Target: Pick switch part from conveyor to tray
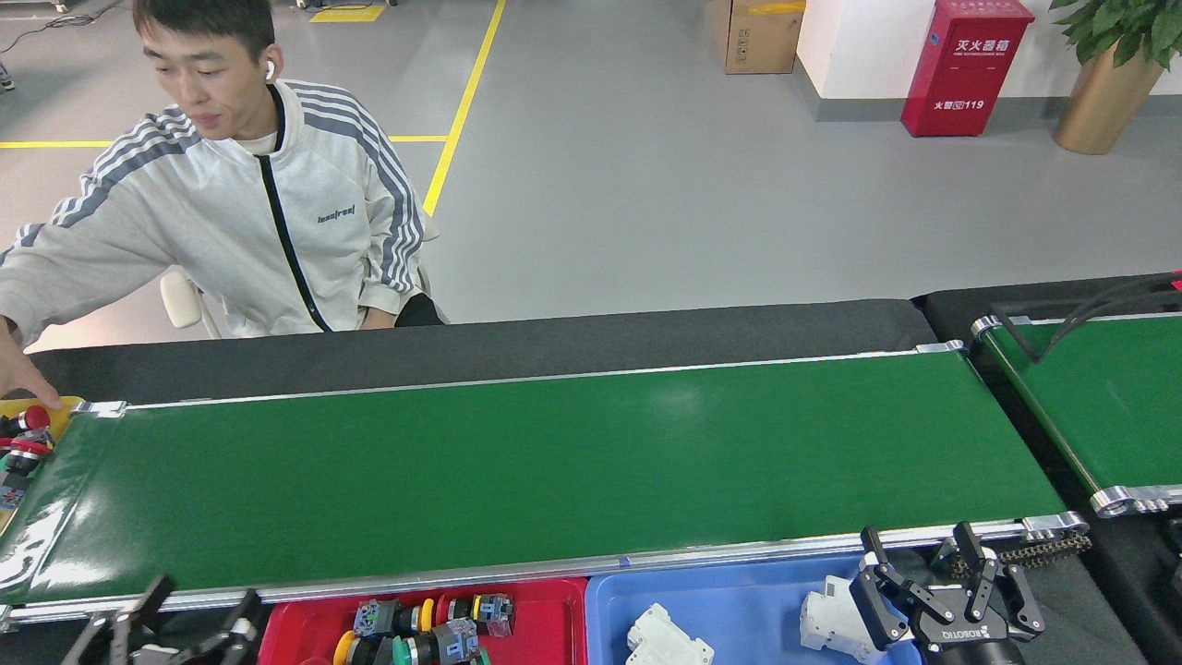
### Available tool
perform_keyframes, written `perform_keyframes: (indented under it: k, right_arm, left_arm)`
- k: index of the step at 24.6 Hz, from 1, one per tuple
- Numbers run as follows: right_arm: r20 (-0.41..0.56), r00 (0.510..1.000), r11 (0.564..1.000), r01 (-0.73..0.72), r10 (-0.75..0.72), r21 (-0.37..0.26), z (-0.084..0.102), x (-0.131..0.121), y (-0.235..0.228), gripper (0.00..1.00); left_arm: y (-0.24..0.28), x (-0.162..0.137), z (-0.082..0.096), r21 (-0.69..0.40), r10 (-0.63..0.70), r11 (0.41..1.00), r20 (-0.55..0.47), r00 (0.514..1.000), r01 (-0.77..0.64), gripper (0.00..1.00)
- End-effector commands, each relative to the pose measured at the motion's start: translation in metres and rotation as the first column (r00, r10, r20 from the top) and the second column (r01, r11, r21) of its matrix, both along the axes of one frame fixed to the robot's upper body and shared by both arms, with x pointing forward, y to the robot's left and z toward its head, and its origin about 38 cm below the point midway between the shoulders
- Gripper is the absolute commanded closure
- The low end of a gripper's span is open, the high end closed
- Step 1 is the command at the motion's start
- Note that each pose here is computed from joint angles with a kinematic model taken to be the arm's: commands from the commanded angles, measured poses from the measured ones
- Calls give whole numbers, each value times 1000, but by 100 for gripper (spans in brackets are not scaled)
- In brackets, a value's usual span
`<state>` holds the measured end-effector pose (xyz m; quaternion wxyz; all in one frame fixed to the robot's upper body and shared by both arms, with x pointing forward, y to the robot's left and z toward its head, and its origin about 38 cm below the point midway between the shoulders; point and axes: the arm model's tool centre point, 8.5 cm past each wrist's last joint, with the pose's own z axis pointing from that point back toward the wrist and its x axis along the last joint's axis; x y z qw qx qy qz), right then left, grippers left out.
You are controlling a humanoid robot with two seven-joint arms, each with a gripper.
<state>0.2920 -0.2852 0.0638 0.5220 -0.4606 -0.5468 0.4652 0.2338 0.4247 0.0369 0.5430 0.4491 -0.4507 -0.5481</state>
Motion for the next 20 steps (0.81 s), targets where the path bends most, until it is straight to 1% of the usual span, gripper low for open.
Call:
perform_keyframes:
  k: [1,3,8,11,13,17,20]
  right_arm:
    - [24,1000,1000,-11,10,13,7,1,0,1]
    - [26,1000,1000,-8,7,27,6,1,3,1]
    - [29,1000,1000,-3,2,28,6,0,2,1]
    - [28,1000,1000,0,-1,28,5,-1,1,1]
    - [29,1000,1000,8,-9,29,6,-1,-1,1]
    - [26,999,999,22,-23,31,5,-1,-5,1]
    - [37,999,998,32,-34,53,8,1,-9,1]
  left_arm:
    - [15,-2,1,13,44,999,3,999,-44,0]
    - [19,-4,-1,13,59,998,-4,998,-59,0]
    - [17,-2,1,24,53,998,1,999,-53,0]
    - [19,-2,2,66,68,996,-7,998,-67,0]
    - [19,0,5,84,69,994,8,998,-69,0]
    - [15,2,4,81,58,995,11,998,-58,0]
    - [14,5,6,77,56,995,17,998,-57,0]
